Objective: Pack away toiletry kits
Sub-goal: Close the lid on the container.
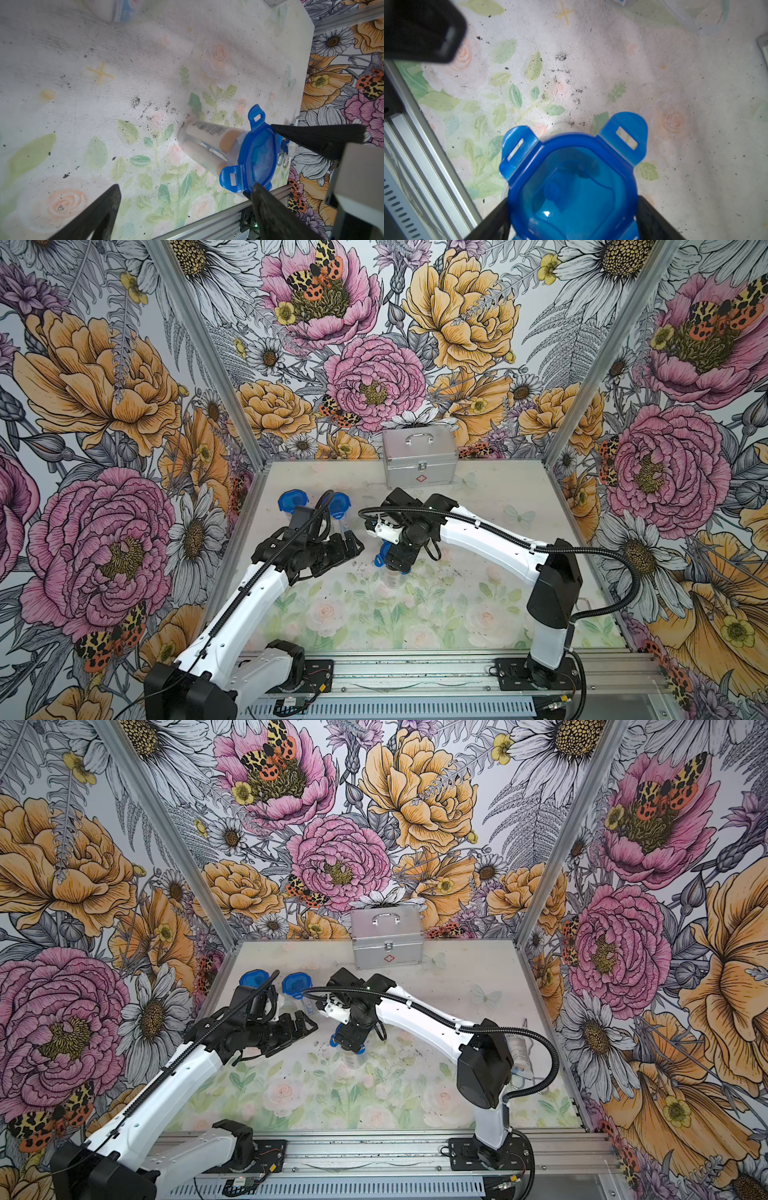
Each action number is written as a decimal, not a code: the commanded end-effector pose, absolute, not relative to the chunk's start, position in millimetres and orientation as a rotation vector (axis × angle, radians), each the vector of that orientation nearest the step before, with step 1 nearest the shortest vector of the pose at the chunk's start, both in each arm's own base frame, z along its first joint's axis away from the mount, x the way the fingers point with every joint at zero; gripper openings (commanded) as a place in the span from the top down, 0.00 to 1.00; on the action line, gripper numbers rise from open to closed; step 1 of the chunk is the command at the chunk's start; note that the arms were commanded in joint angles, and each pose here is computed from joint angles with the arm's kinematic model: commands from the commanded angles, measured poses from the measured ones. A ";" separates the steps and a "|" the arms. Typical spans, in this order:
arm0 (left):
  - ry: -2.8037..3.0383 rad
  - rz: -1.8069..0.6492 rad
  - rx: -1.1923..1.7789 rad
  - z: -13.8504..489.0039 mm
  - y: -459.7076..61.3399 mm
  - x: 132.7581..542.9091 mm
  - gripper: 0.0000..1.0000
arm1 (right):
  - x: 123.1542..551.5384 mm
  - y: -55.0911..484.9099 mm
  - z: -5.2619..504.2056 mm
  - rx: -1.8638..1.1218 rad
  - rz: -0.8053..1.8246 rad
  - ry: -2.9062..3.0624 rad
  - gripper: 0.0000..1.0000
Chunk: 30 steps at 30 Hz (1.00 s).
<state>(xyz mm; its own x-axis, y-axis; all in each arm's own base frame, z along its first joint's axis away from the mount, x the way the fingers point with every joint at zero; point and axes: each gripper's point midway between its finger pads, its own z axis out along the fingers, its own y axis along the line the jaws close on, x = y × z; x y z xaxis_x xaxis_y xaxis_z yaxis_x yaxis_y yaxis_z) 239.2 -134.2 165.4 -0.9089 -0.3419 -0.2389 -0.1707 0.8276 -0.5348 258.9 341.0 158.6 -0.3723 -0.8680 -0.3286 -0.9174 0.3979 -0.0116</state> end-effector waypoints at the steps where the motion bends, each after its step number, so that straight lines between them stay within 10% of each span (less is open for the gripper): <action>1: 2.669 -0.756 -0.360 174.4 -143.9 244.5 0.03 | 246.2 335.2 156.2 -1.613 0.284 2.380 0.36; 30: 2.679 -0.738 -0.375 169.9 -156.8 239.5 0.04 | 248.6 345.3 166.6 -1.631 0.354 2.294 0.35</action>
